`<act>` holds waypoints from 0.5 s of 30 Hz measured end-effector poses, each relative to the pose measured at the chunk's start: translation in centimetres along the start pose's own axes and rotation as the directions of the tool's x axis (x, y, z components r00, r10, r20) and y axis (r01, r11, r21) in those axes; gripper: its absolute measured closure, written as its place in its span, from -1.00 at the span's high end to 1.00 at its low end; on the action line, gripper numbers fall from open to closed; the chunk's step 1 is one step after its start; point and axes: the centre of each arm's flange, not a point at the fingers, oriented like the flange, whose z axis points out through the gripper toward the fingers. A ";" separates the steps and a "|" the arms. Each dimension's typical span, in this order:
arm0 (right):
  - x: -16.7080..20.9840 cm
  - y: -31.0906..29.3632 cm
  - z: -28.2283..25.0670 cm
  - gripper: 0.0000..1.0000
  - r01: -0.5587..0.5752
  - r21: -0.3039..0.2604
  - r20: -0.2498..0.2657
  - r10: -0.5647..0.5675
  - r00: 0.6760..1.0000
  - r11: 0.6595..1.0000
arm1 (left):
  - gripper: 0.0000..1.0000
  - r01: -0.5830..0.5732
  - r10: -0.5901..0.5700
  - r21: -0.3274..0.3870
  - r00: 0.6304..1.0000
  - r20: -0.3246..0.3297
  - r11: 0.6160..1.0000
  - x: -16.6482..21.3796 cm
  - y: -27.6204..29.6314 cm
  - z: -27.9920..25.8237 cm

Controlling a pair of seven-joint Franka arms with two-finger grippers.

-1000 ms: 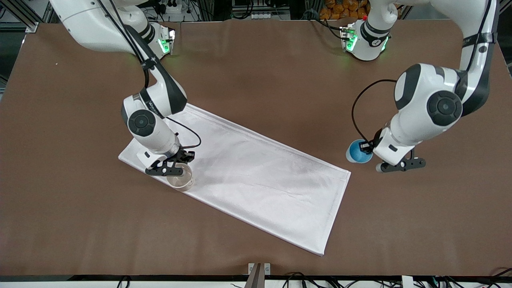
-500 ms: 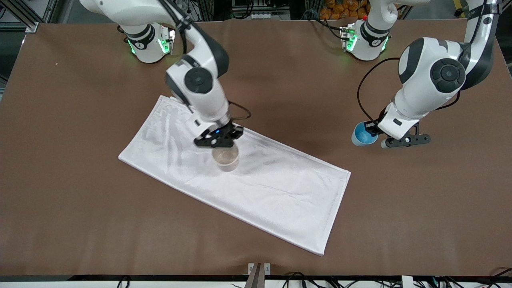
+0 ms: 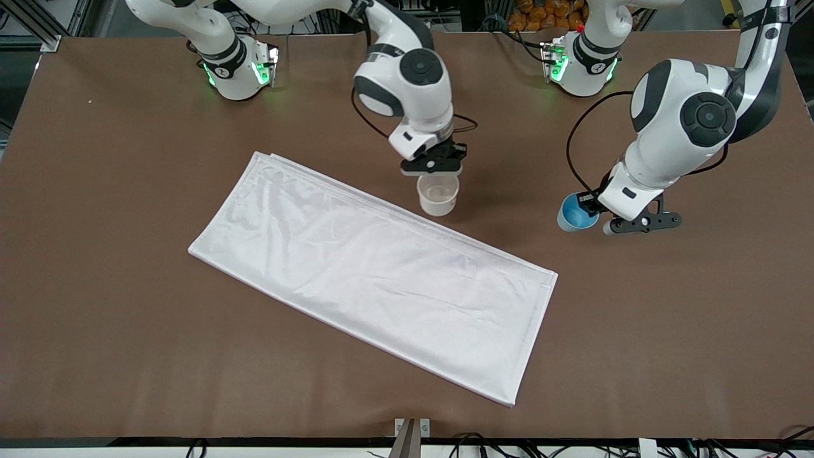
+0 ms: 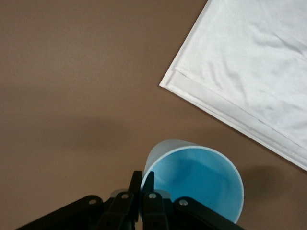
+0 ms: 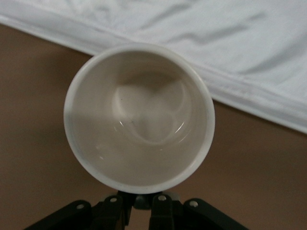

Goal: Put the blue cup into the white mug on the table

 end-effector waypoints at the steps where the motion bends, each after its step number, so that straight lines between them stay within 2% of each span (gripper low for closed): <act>1: -0.7 -0.5 0.4 -0.61 0.006 0.004 0.001 -0.006 1.000 1.000 | -0.92 -0.001 0.001 0.000 1.000 0.000 1.000 0.0 0.0 0.0; 5: -3.3 -2.3 2.6 -0.61 0.039 0.018 0.006 -0.039 0.999 0.999 | -0.92 -0.005 0.005 0.000 1.000 0.000 1.000 -0.1 0.3 0.0; 8: -4.8 -2.8 4.4 -0.61 0.049 0.009 0.010 -0.049 0.999 0.999 | -0.92 -0.008 0.008 0.000 1.000 0.000 1.000 -0.2 0.4 0.0; 15: -6.1 -3.2 7.2 -0.61 0.064 0.000 0.006 -0.064 0.998 0.998 | -0.92 -0.008 0.008 0.001 1.000 0.003 1.000 -0.2 0.4 0.2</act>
